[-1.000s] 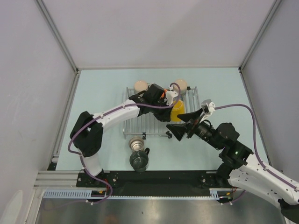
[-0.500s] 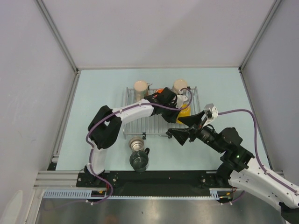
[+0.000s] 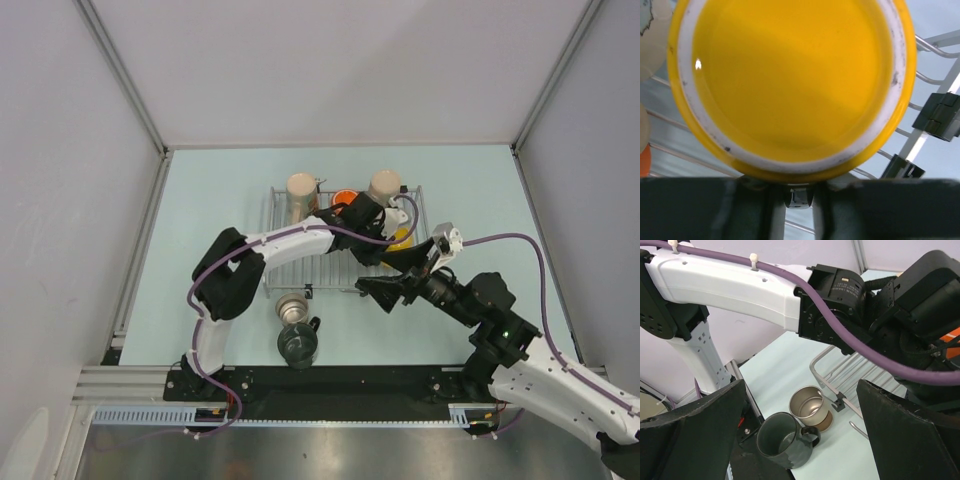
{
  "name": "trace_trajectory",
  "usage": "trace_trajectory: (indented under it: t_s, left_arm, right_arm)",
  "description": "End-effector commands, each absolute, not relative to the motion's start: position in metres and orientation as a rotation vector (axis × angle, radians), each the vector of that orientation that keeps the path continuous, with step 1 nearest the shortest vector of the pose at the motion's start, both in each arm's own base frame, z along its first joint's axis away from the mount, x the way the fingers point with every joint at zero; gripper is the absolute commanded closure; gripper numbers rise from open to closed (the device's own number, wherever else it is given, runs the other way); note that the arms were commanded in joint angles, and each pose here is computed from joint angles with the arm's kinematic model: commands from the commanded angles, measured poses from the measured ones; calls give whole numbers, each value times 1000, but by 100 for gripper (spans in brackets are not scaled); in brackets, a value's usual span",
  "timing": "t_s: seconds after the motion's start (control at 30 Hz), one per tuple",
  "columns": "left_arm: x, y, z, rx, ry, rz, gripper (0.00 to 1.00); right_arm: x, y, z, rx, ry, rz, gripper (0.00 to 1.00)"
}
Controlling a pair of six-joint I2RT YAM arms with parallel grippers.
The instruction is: Load the cups into the dish rack
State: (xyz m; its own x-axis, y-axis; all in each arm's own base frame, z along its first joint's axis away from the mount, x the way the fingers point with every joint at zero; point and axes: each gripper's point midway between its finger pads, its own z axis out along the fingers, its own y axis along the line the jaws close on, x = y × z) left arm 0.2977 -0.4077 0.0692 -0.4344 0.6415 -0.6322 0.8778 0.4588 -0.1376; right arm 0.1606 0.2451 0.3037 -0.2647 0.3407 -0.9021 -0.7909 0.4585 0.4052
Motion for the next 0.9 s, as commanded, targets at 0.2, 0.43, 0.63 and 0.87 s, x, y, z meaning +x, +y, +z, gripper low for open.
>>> trace_trajectory:
  t_s: [0.2, 0.43, 0.63, 0.87]
  left_arm:
    - [288, -411, 74, 1319, 2114, -601, 39]
    - [283, -408, 108, 1294, 2058, -615, 29]
    - [276, -383, 173, 1237, 1931, -598, 29]
    - [286, -312, 254, 1058, 1807, -614, 36]
  right_arm:
    - [160, 239, 320, -387, 1402, 1160, 0]
    - [161, 235, 320, -376, 1397, 1148, 0]
    - [164, 235, 318, -378, 1415, 1128, 0]
    - [174, 263, 281, -494, 1583, 1103, 0]
